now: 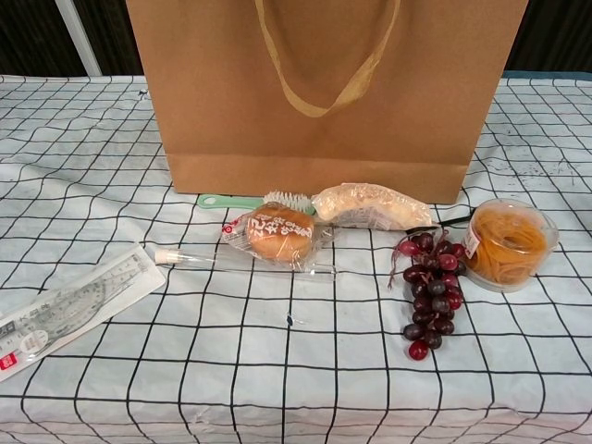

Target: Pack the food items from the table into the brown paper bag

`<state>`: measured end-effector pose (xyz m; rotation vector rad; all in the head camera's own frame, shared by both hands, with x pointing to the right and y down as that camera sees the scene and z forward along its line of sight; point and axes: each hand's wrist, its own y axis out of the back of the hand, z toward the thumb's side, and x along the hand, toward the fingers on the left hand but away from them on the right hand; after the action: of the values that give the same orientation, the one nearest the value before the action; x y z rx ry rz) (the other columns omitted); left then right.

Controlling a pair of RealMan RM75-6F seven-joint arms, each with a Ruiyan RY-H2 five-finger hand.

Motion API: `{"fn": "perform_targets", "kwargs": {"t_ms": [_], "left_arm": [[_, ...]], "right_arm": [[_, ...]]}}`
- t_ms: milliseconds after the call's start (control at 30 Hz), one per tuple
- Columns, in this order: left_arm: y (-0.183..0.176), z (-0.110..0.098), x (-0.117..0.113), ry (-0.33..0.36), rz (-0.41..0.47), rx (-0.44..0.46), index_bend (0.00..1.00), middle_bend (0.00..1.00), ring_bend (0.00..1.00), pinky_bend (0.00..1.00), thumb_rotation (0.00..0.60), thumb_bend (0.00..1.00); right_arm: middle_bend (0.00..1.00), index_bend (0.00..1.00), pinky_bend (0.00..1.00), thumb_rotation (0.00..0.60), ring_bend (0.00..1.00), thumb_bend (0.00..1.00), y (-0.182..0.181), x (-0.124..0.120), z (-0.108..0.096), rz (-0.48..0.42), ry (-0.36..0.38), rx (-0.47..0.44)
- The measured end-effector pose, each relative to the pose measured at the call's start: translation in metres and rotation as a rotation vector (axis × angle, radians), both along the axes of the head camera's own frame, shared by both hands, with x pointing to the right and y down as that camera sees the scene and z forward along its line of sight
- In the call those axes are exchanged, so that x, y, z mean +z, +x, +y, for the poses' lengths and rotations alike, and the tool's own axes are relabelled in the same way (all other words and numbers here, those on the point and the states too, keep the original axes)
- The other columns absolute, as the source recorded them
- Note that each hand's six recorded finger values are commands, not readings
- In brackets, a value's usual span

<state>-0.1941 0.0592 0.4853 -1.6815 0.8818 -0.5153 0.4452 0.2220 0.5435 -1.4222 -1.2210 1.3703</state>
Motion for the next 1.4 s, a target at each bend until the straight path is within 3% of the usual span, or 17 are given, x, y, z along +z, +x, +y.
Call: {"fn": "perform_targets", "kwargs": {"t_ms": [267, 467, 567, 700, 800, 1133, 1400], "left_arm": [[0.025, -0.047, 0.009, -0.013, -0.032, -0.037, 0.3, 0.39, 0.28, 0.34, 0.6, 0.27], [0.035, -0.064, 0.024, -0.084, -0.038, -0.082, 0.3, 0.39, 0.27, 0.34, 0.6, 0.26], [0.041, -0.068, 0.033, -0.1, -0.077, -0.09, 0.27, 0.35, 0.22, 0.31, 0.6, 0.2], [0.042, -0.07, 0.042, -0.108, -0.142, -0.098, 0.18, 0.18, 0.04, 0.15, 0.6, 0.05], [0.04, -0.071, 0.044, -0.123, -0.152, -0.119, 0.16, 0.13, 0.0, 0.11, 0.6, 0.01], [0.022, -0.068, 0.015, -0.062, -0.122, -0.144, 0.16, 0.15, 0.0, 0.11, 0.6, 0.02], [-0.034, -0.02, 0.005, -0.069, -0.138, -0.146, 0.19, 0.21, 0.07, 0.15, 0.6, 0.04]], "right_arm": [[0.13, 0.1, 0.27, 0.6, 0.29, 0.23, -0.001, 0.002, 0.0, 0.007, -0.006, -0.005], [0.13, 0.1, 0.27, 0.6, 0.29, 0.23, -0.003, 0.005, 0.001, 0.009, -0.016, -0.015], [0.13, 0.1, 0.27, 0.6, 0.29, 0.23, -0.003, 0.005, 0.0, 0.008, -0.012, -0.012], [0.13, 0.1, 0.27, 0.6, 0.29, 0.23, -0.003, 0.004, 0.0, -0.003, -0.004, -0.01], [0.13, 0.1, 0.27, 0.6, 0.29, 0.23, -0.005, 0.004, 0.0, -0.003, -0.002, -0.018], [0.13, 0.1, 0.27, 0.6, 0.29, 0.23, -0.008, 0.005, 0.001, -0.008, -0.002, -0.025], [0.13, 0.1, 0.27, 0.6, 0.29, 0.23, -0.005, 0.003, 0.0, -0.005, 0.002, -0.013]]}}
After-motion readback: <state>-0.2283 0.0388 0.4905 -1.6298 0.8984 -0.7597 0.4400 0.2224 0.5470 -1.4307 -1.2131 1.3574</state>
